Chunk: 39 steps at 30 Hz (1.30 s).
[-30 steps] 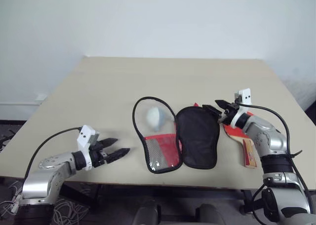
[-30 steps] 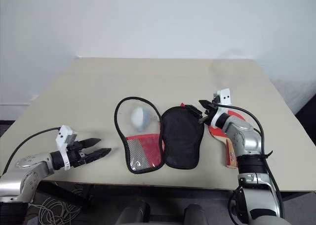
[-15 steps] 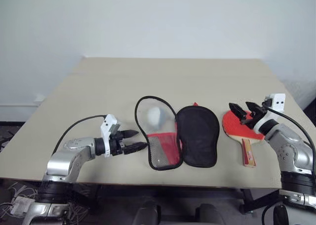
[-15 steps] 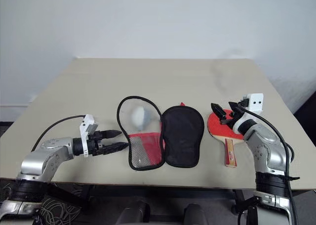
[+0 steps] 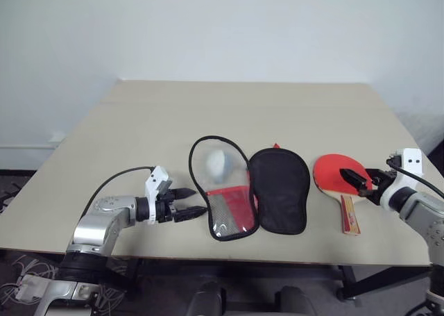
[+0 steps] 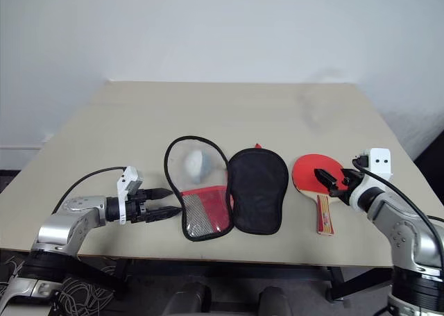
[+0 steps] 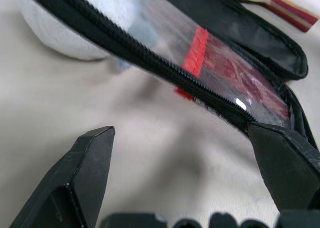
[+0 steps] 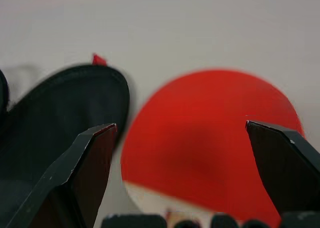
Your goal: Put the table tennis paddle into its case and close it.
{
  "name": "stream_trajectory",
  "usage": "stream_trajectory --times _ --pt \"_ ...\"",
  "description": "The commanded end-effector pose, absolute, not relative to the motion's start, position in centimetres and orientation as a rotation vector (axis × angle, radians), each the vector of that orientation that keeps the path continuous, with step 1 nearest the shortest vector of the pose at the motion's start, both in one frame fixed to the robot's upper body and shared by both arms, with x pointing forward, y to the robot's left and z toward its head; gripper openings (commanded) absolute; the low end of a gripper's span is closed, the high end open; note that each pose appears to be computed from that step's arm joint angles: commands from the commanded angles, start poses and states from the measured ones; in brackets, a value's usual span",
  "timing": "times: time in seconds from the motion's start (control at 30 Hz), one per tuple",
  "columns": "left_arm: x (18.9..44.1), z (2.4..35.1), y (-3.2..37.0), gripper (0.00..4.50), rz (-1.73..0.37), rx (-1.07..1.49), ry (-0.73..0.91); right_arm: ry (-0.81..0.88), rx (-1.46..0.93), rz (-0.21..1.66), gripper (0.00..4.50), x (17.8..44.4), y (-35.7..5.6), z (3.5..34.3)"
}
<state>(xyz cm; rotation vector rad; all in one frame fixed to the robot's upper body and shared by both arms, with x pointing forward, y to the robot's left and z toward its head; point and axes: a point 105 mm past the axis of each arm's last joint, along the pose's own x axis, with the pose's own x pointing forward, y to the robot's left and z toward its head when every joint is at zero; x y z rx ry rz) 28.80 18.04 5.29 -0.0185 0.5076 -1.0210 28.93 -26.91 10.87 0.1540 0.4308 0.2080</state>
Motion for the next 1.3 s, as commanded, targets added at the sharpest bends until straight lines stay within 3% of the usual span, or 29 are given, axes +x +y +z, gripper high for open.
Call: stream_trajectory --times 0.03,0.57,1.03,1.13,1.3 --pt "29.1 5.7 17.8 4.5 -1.035 0.0 0.482 0.435 0.159 0.245 4.48 27.5 -26.2 12.4" --pt "30.4 5.4 17.0 4.5 -1.061 0.005 0.48 0.65 0.176 0.162 4.48 24.4 -26.7 8.4" --pt "30.4 5.2 16.9 4.5 -1.053 0.004 0.5 0.698 0.117 0.195 4.48 26.1 -25.5 6.6" --pt "30.4 5.3 17.1 4.5 -1.046 0.009 0.503 0.801 0.079 0.131 3.92 25.9 -26.7 5.0" --pt "30.4 5.5 17.1 4.5 -1.038 0.004 0.5 0.822 0.104 0.102 2.26 26.4 -27.1 4.5"
